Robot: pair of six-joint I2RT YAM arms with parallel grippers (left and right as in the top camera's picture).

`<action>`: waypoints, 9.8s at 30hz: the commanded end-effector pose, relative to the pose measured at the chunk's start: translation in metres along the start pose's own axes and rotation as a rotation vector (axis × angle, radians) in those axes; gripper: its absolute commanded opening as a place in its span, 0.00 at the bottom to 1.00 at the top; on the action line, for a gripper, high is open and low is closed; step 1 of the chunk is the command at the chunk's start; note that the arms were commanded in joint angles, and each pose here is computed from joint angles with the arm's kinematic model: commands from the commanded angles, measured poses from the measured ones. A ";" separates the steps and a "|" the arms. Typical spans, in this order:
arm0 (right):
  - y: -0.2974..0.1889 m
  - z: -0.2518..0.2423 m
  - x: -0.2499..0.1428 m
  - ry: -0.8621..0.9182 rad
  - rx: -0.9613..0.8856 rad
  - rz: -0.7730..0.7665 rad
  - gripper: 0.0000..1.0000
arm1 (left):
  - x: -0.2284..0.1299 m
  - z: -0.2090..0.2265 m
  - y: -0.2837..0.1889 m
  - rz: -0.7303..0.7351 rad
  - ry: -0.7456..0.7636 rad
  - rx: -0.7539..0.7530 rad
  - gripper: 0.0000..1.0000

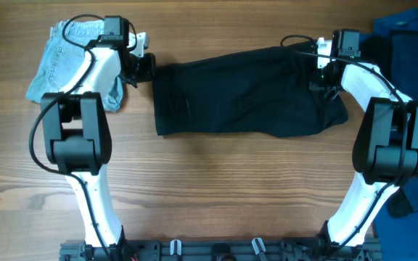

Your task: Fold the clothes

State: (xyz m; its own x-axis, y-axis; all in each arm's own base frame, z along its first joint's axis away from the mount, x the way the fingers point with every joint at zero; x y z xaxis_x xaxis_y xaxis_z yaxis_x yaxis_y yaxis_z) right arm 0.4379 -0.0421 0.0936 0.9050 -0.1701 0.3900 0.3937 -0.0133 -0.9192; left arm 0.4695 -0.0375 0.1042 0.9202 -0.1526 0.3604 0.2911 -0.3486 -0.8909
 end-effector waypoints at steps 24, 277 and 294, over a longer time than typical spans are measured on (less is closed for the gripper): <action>-0.017 0.031 0.036 0.057 0.400 -0.230 0.04 | 0.057 -0.095 0.029 -0.274 0.158 -0.099 0.06; -0.079 0.076 -0.016 0.222 0.355 0.004 0.04 | 0.020 -0.151 -0.153 -0.206 0.074 0.099 0.04; -0.063 -0.004 -0.057 0.273 -0.099 0.188 0.04 | 0.016 -0.197 -0.143 -0.228 0.112 0.092 0.04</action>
State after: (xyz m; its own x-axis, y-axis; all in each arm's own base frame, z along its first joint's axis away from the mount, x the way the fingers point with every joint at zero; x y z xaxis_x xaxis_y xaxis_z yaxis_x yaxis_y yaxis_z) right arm 0.3712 -0.0232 0.1398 0.8937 -0.4042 0.1946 0.2510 0.0910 -0.9637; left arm 0.3917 -0.1601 0.2775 0.8219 -0.2046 0.5316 0.4733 -0.2740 -0.8372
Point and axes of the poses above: each gripper's point midway between its finger pads, its own y axis out along the fingers, its own z axis along the line the jaws close on, x = y × z, the point moved 10 cm from there along -y, back along the fingers, and after that the axes turned 15 degrees about y, right-handed, at the moved point
